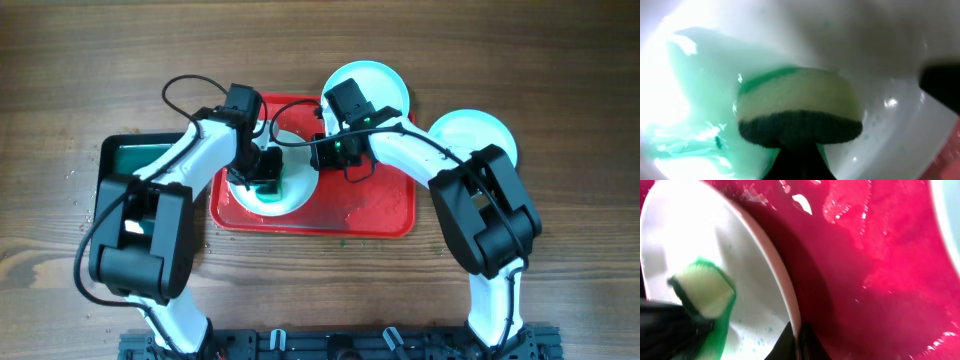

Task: Clean dirty plates on tray and stack at the side
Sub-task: 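Scrub the second plate with the sponge in the left gripper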

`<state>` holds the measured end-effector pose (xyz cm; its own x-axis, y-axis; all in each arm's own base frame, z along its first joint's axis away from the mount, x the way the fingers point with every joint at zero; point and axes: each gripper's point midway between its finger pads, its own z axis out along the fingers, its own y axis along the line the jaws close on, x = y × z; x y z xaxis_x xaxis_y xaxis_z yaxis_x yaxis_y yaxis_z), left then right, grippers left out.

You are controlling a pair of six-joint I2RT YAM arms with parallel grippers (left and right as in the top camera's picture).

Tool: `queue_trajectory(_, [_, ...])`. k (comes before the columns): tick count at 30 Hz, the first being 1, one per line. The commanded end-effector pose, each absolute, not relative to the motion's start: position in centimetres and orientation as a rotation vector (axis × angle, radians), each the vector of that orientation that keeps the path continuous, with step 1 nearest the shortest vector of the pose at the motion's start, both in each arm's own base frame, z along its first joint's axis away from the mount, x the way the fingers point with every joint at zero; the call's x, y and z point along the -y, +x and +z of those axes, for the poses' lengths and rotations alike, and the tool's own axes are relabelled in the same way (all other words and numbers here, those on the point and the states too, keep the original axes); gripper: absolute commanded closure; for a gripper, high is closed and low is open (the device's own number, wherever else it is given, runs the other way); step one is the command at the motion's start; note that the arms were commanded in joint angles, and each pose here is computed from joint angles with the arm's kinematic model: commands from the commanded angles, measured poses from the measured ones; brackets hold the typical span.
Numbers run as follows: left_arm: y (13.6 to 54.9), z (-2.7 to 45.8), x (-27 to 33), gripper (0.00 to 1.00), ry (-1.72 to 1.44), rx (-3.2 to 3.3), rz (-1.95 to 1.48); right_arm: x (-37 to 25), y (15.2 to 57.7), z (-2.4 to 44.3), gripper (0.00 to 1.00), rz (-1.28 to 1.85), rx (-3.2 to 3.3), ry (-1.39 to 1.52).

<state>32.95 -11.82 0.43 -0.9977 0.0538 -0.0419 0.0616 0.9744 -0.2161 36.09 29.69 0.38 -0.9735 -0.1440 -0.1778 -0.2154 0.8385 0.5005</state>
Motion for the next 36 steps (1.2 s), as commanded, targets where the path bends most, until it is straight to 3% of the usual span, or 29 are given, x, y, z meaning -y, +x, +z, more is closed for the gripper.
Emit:
queue_trajectory(1, [34.8, -0.6, 3.2, 0.96, -0.423, -2.904, 0.390, -29.8, 35.9, -0.7, 0.96, 0.814, -2.910, -0.281])
queue_trajectory(5, [35.4, 0.7, 0.3, 0.96, -0.767, -2.669, 0.571, -29.7, 35.9, -0.7, 0.96, 0.812, -2.912, -0.281])
queue_trajectory(8, [34.4, 0.2, 1.0, 0.96, -0.802, -2.722, 0.535, -29.8, 35.9, -0.7, 0.96, 0.813, -2.910, -0.281])
queue_trajectory(12, [32.6, -1.4, 8.5, 0.96, -0.244, -3.103, -0.039, -29.8, 35.9, -0.7, 0.96, 0.813, -2.909, -0.281])
queue_trajectory(14, [31.2, -0.5, 13.6, 0.96, 0.173, -3.128, -0.517, -29.8, 35.9, -0.7, 0.96, 0.813, -2.909, -0.281])
queue_trajectory(17, [30.5, 0.7, 16.3, 0.96, 0.402, -3.042, -0.799, -29.8, 35.9, -0.7, 0.96, 0.813, -2.910, -0.281])
queue_trajectory(21, [31.9, 0.2, 15.3, 0.96, 0.358, -3.028, -0.674, -29.7, 35.9, -0.7, 0.96, 0.813, -2.912, -0.279])
queue_trajectory(26, [37.6, -0.5, 5.5, 0.96, -0.460, -2.825, 0.175, -29.7, 35.9, -0.7, 0.96, 0.813, -2.915, -0.271])
queue_trajectory(30, [36.0, 0.1, 1.9, 0.96, -0.782, -2.703, 0.432, -29.7, 35.9, -0.7, 0.96, 0.812, -2.913, -0.275])
queue_trajectory(33, [33.9, -0.8, 3.8, 0.96, -0.729, -2.864, 0.336, -29.8, 36.0, -0.7, 0.96, 0.814, -2.910, -0.274])
queue_trajectory(36, [32.0, -0.8, 12.8, 0.96, -0.199, -3.137, -0.420, -29.8, 35.9, -0.7, 0.96, 0.813, -2.911, -0.275])
